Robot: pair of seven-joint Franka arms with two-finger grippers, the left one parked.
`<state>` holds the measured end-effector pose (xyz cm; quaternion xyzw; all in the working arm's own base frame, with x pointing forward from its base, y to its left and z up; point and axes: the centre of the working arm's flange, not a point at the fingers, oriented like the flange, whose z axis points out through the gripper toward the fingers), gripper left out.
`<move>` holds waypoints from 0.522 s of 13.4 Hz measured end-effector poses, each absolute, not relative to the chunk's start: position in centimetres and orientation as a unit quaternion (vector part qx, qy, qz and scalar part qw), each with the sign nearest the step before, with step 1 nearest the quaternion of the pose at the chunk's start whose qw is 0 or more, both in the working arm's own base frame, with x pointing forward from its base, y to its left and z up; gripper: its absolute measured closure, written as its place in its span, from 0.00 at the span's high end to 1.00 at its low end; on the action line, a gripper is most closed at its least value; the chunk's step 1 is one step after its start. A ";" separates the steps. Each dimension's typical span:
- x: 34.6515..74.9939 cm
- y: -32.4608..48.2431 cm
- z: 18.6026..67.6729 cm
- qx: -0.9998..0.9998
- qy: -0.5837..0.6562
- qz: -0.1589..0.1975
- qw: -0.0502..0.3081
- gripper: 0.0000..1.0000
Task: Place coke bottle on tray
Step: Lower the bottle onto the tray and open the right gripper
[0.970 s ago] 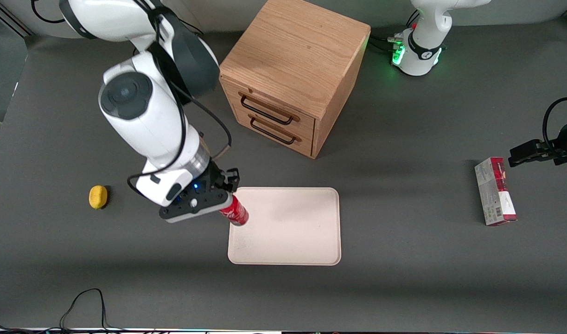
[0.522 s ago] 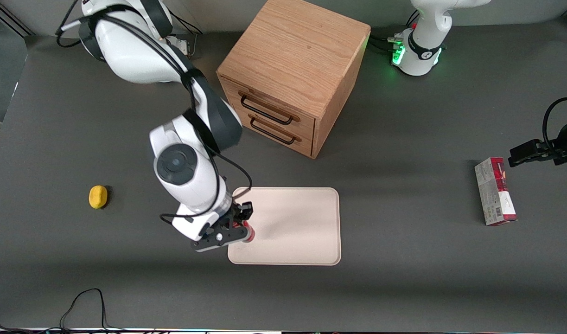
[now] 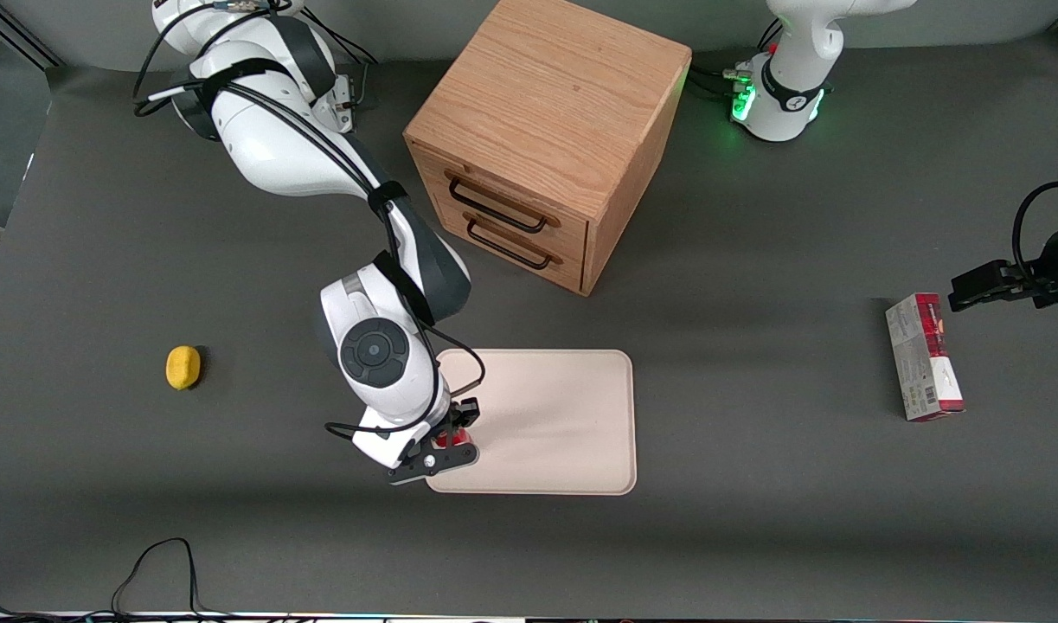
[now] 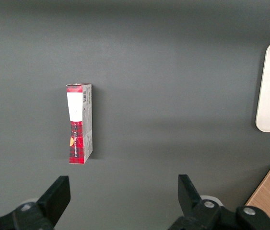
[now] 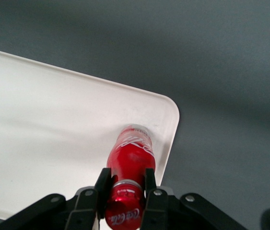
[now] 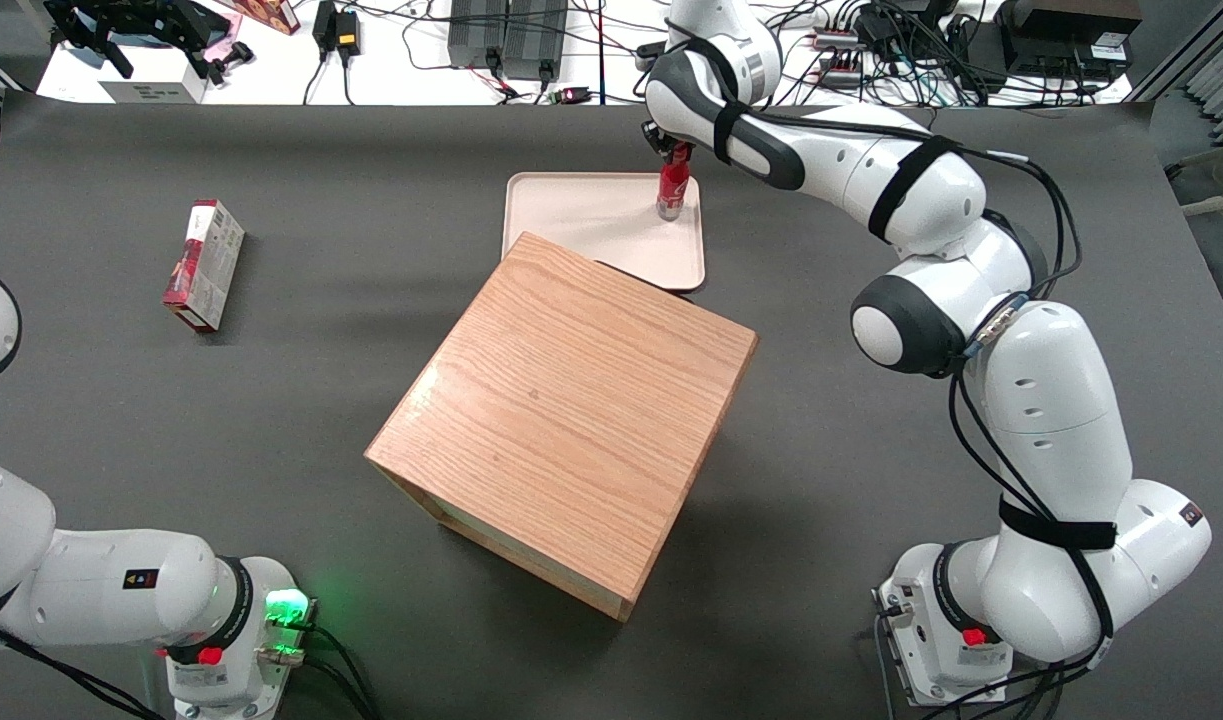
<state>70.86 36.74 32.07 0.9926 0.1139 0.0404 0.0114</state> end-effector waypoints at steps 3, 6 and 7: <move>70.9 36.7 31.7 0.993 0.114 0.039 0.012 0.47; 70.9 36.8 31.9 0.993 0.114 0.041 0.011 0.79; 70.9 36.8 32.3 0.993 0.114 0.043 0.010 0.88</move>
